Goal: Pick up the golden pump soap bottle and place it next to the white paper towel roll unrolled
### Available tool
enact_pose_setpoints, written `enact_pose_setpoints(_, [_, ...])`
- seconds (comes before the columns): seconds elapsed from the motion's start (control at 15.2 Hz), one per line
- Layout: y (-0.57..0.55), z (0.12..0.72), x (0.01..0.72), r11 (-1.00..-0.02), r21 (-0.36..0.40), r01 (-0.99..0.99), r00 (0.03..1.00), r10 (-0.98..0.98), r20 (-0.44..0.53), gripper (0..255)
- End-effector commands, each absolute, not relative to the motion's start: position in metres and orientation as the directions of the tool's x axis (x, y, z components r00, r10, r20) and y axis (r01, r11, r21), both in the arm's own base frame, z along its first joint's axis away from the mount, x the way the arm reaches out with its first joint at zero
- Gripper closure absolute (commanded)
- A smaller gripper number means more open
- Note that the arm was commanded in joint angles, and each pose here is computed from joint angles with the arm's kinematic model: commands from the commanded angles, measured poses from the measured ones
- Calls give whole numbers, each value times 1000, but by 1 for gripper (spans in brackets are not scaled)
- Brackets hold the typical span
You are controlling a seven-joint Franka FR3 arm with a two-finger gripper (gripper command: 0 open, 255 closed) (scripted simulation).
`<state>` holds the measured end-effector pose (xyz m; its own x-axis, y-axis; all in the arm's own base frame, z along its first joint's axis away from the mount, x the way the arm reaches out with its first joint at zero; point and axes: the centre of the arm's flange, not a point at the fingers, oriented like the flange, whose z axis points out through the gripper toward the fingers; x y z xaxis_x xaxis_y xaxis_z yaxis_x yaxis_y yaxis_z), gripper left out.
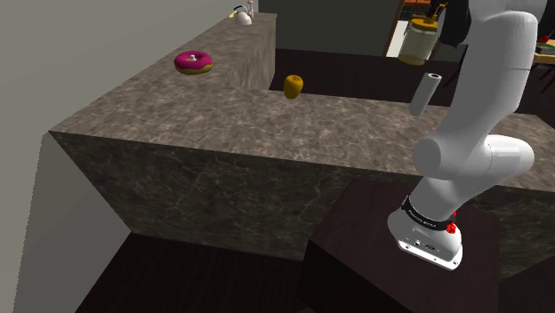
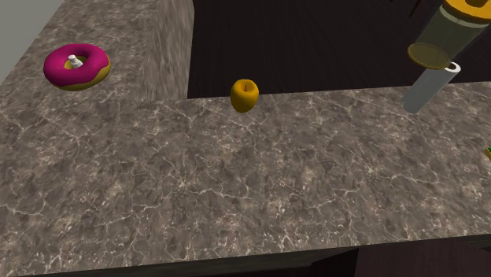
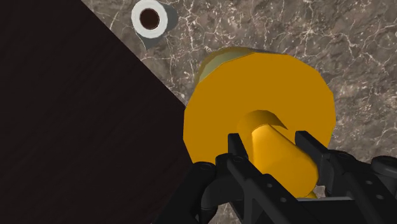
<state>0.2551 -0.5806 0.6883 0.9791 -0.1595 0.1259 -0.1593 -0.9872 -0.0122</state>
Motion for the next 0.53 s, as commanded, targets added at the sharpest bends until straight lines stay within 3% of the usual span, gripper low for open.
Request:
enact_pose_setpoints(0.0, [-589, 684, 249, -988, -12, -156, 980, -156, 127, 255])
enact_pose_setpoints(0.46, [-589, 647, 249, -988, -12, -156, 980, -156, 127, 255])
